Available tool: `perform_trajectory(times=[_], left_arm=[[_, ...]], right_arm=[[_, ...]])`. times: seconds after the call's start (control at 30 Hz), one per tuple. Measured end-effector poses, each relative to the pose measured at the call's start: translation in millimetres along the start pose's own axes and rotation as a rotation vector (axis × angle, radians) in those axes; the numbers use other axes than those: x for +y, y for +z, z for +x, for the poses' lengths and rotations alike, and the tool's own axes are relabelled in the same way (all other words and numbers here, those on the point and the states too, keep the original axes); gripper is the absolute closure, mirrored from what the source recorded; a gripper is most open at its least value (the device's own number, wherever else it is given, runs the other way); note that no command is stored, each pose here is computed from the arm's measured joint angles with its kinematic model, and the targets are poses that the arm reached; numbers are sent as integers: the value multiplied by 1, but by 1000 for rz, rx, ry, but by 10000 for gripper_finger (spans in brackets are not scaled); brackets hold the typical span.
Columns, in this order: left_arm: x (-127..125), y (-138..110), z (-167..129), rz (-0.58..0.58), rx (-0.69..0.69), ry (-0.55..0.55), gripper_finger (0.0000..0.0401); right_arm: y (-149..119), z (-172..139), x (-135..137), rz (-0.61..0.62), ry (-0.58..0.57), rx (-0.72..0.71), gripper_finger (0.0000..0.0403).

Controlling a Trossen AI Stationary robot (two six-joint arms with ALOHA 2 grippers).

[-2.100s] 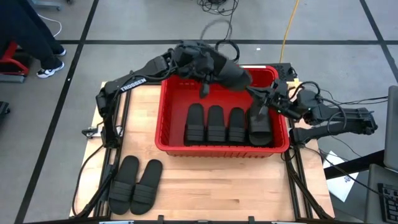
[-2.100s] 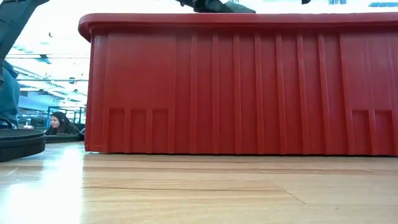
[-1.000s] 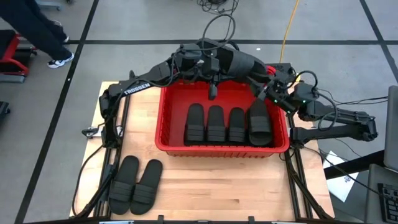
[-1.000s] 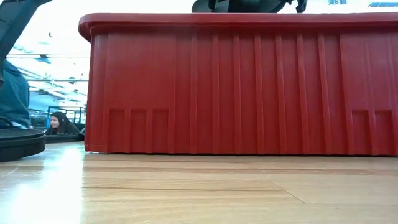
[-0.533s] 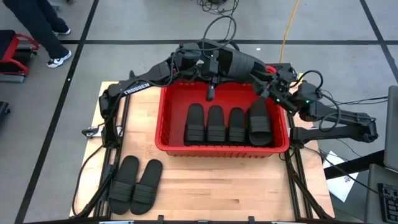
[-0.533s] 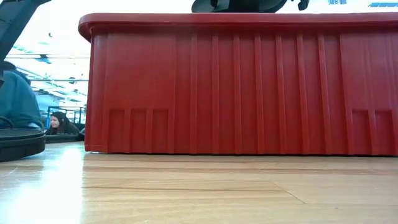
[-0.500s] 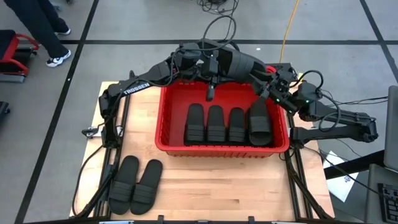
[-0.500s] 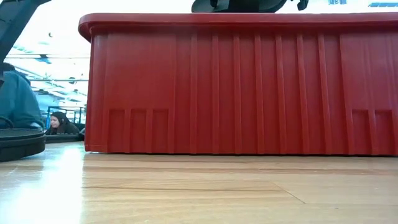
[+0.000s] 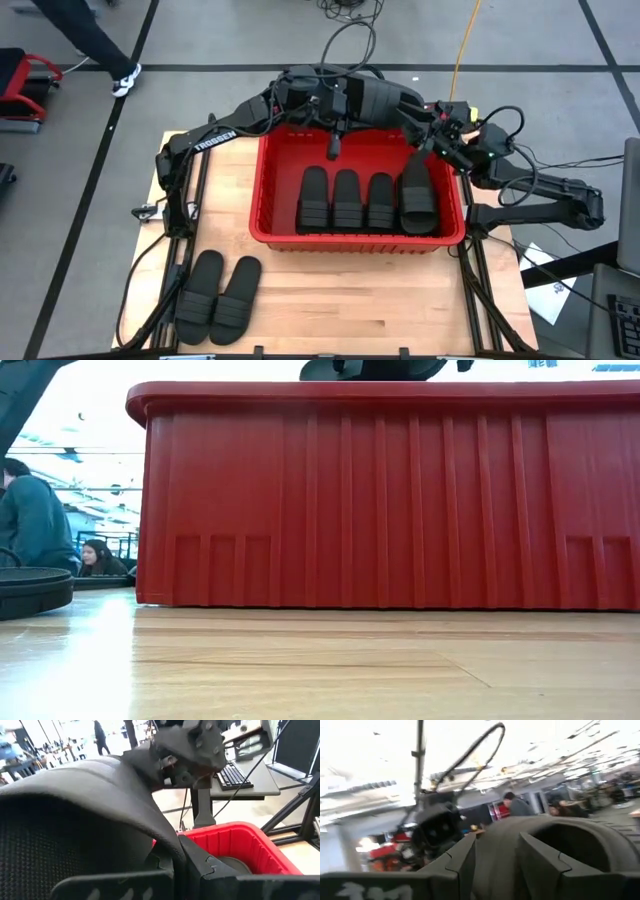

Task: Pick and place slides into bin
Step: Put the black slide into the red bin

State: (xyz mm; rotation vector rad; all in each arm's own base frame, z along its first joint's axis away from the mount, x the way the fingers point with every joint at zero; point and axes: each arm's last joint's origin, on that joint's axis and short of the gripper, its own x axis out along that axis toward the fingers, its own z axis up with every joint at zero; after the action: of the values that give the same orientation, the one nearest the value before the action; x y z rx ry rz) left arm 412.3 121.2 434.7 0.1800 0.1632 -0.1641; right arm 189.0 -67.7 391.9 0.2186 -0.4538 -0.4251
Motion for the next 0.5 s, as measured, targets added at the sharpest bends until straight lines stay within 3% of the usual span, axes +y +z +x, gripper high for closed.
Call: perform_trajectory(times=[0.33,0.5], left_arm=[[0,-8,0,-12,81,32,400],[0,-8,0,-10,82,32,400]], right_arm=[[-16,3,-8,90,-10,151,283],[-22,2,-9,35,2,223,282]])
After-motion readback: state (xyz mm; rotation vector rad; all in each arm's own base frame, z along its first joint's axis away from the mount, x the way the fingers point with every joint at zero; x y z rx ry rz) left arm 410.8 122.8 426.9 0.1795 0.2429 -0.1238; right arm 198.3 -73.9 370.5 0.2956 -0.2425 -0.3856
